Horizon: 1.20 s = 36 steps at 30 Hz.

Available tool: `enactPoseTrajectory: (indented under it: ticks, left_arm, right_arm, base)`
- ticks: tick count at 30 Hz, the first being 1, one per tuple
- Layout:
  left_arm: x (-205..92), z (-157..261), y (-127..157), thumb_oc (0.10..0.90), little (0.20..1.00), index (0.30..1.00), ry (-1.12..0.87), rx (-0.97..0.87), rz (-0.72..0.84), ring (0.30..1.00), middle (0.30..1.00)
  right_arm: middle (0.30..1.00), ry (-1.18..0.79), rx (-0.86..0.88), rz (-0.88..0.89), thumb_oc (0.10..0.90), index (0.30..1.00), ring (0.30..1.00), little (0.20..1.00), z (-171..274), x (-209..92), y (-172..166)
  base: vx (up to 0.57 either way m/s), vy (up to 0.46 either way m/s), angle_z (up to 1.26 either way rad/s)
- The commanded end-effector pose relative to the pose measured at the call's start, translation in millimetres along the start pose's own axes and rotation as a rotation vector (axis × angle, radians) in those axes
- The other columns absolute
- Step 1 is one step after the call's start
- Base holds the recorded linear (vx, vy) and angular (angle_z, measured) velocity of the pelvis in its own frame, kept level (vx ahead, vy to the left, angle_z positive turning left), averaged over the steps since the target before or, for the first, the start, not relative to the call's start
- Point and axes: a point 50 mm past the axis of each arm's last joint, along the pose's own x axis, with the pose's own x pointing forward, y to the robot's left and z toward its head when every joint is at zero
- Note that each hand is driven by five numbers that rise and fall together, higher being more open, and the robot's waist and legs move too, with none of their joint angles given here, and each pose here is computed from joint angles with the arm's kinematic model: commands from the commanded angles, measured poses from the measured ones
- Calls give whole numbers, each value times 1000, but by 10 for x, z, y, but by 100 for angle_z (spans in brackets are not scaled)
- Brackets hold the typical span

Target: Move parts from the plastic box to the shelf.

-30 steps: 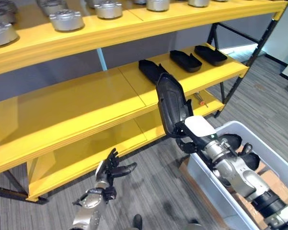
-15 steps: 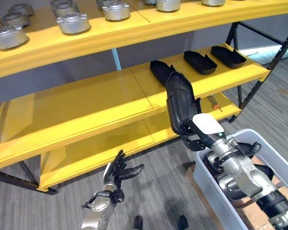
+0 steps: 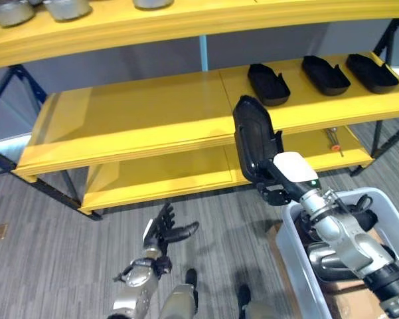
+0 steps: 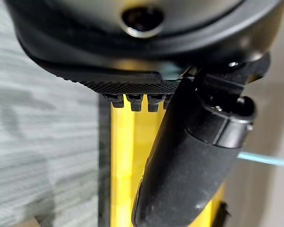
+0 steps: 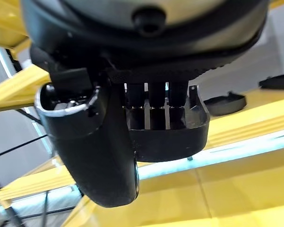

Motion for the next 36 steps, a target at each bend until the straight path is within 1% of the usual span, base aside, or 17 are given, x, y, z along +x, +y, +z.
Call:
enactPoseTrajectory:
  ticks: [1,5,6,8,13,15,16,19,23,26,31,36]
  left_arm:
    - [15,402,-90,900,1000,1000,-213,14,-73,1000,1000]
    - [15,402,-90,900,1000,1000,-213,14,-73,1000,1000]
    - [6,345,-68,900,1000,1000,-191,18,-56,1000,1000]
    - [9,356,-31,900,1000,1000,-201,-12,-29,1000,1000]
    - [9,356,-31,900,1000,1000,-201,-12,-29,1000,1000]
    - [33,445,-32,900,1000,1000,-234,6,-28,1000,1000]
    - [88,655,-80,900,1000,1000,-308,13,-41,1000,1000]
    - [117,715,-114,900,1000,1000,-322,29,-54,1000,1000]
    - [128,761,-123,900,1000,1000,-331,61,-67,1000,1000]
    - [126,792,-85,900,1000,1000,-343,84,-59,1000,1000]
    - [122,824,-24,900,1000,1000,-362,66,-33,1000,1000]
    - [89,711,26,900,1000,1000,-327,60,-20,1000,1000]
  right_arm:
    - [300,-147,-3,-344,400,300,300,300,223,100,-661]
    - [300,-147,-3,-344,400,300,300,300,223,100,-661]
    - [300,-104,-3,-338,400,300,300,300,141,35,-617]
    - [300,-107,8,-321,400,300,300,300,183,32,-565]
    - [300,-107,8,-321,400,300,300,300,182,32,-565]
    - [300,-157,18,-307,400,300,300,300,308,115,-526]
    - [300,-211,-7,-296,400,300,300,300,440,269,-546]
    - [300,-217,-9,-280,400,300,300,300,473,302,-511]
    - [300,-242,-2,-269,400,300,300,300,542,333,-490]
    - [300,-249,5,-251,400,300,300,300,564,330,-461]
    - [300,-278,30,-269,400,300,300,300,618,366,-510]
    - [300,-268,13,-257,400,300,300,300,582,315,-489]
  base:
    - [1,-1,10]
    - [62,29,-9]
    - [848,514,2]
    - [723,457,10]
    - [20,16,-39]
    - [548,462,9]
    - [764,669,-16]
    - [330,311,-110]
    - [103,162,19]
    - [125,54,26]
    - [144,-98,7]
    - [158,-222,44]
